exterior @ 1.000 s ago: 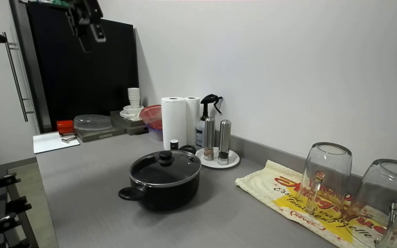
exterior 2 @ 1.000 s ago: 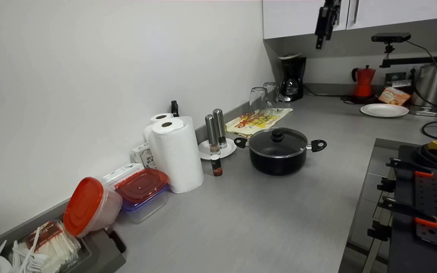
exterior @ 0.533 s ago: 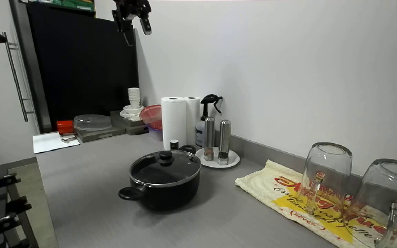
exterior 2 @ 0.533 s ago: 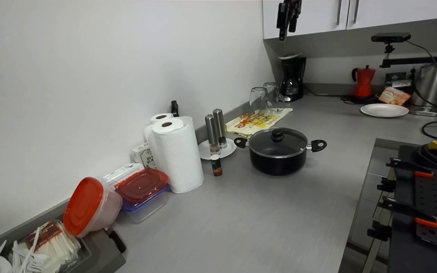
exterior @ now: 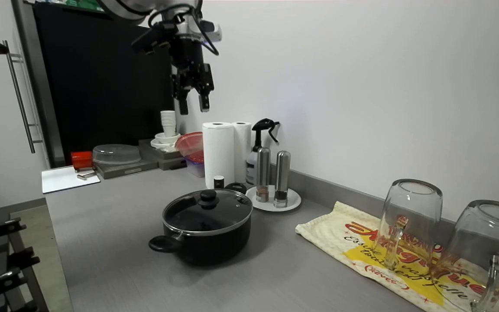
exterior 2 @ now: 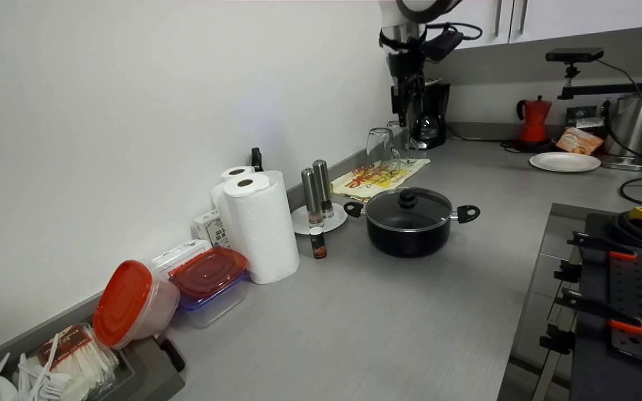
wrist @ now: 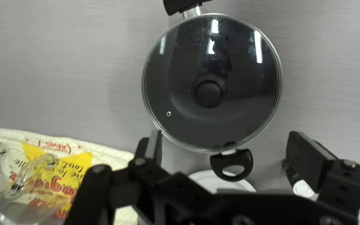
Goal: Remove the lid from the pot
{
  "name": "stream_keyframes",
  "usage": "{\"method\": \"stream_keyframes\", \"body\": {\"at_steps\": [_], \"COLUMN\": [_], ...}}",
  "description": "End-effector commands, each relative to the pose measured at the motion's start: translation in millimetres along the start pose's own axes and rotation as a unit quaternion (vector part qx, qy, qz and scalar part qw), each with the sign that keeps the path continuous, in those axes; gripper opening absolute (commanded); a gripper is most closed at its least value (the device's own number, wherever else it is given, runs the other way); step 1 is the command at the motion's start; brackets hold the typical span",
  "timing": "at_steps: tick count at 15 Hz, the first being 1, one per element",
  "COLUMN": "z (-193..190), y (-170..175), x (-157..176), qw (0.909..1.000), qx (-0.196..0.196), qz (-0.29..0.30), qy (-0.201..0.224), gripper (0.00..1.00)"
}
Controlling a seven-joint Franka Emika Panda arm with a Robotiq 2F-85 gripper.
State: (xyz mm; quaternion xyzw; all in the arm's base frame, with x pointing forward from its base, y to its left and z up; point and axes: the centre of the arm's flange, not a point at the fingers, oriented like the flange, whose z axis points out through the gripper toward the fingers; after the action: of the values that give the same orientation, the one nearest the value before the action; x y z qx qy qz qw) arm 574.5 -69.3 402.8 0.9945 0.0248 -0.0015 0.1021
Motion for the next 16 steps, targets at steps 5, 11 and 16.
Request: {"method": "stream_keyframes", "body": {"at_steps": [5,11,16], "z": [111.6,133.0,145.0], "y": [5.9,2.2,10.2], "x": [12.1,30.4,38.0], "qw": [0.9941,0.9947,0.9961], "qx": [0.056,0.058,0.017], "qz": [0.03,0.054,0.07], "qy": [-0.088,-0.066,-0.049], "gripper": [1.0,1.0,1.0]}}
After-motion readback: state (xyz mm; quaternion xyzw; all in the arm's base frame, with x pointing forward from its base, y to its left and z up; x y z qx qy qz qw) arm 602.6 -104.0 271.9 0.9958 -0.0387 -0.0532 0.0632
